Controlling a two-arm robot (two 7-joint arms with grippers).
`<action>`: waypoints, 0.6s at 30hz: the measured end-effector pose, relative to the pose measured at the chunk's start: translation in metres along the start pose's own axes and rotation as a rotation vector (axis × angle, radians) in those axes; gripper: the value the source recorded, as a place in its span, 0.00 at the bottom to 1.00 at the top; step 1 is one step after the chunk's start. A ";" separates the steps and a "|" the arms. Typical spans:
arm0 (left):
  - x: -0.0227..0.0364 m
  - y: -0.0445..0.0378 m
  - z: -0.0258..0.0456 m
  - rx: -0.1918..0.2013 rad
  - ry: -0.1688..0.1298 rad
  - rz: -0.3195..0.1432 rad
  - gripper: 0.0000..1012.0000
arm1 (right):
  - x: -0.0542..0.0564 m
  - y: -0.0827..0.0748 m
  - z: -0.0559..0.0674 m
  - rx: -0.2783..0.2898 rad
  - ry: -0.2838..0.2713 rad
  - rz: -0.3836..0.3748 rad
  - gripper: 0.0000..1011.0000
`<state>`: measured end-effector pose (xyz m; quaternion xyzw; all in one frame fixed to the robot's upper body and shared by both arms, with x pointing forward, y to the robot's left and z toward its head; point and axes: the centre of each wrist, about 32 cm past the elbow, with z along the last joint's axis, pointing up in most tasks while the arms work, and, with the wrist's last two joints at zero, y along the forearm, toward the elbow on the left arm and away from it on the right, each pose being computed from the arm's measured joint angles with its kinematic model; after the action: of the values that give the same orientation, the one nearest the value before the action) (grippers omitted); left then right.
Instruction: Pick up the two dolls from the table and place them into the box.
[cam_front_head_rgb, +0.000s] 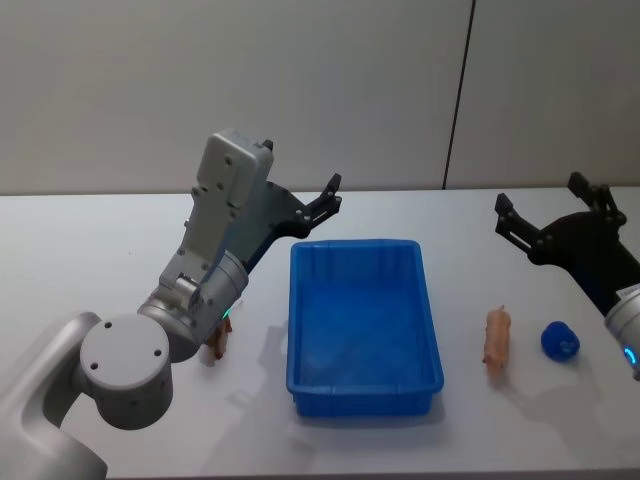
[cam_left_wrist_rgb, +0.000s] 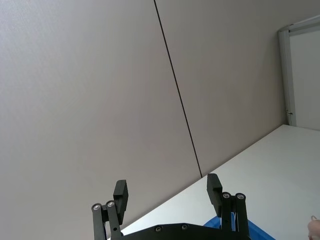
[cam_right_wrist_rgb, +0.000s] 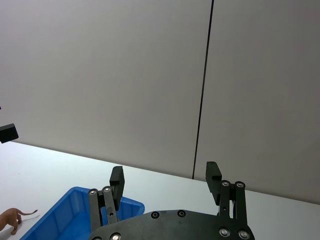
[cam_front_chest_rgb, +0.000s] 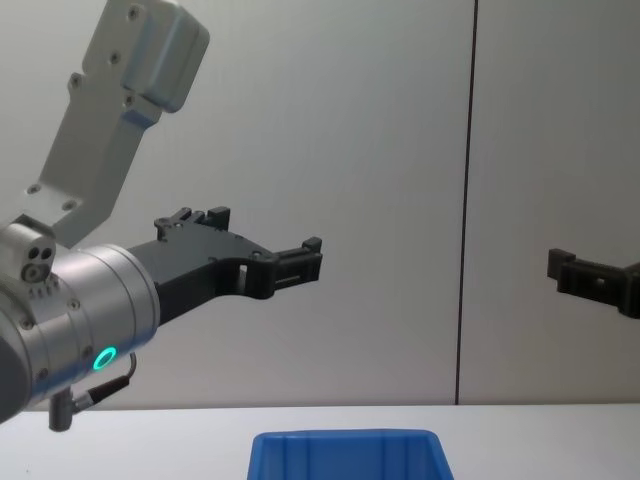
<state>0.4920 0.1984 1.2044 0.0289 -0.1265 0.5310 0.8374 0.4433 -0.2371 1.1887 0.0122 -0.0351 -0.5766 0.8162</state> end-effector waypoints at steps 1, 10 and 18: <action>0.0000 0.0000 0.0000 0.000 0.000 0.000 0.99 | 0.000 0.000 0.000 0.000 0.000 0.000 0.99; 0.0000 0.0000 0.0000 0.000 0.000 0.000 0.99 | 0.001 0.000 0.000 0.000 -0.001 -0.001 0.99; 0.0000 0.0000 0.0000 0.000 0.000 0.000 0.99 | 0.014 0.004 -0.001 -0.034 -0.013 -0.026 0.99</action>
<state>0.4920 0.1984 1.2044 0.0289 -0.1265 0.5310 0.8374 0.4521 -0.2488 1.1884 -0.0050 -0.0306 -0.5879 0.8083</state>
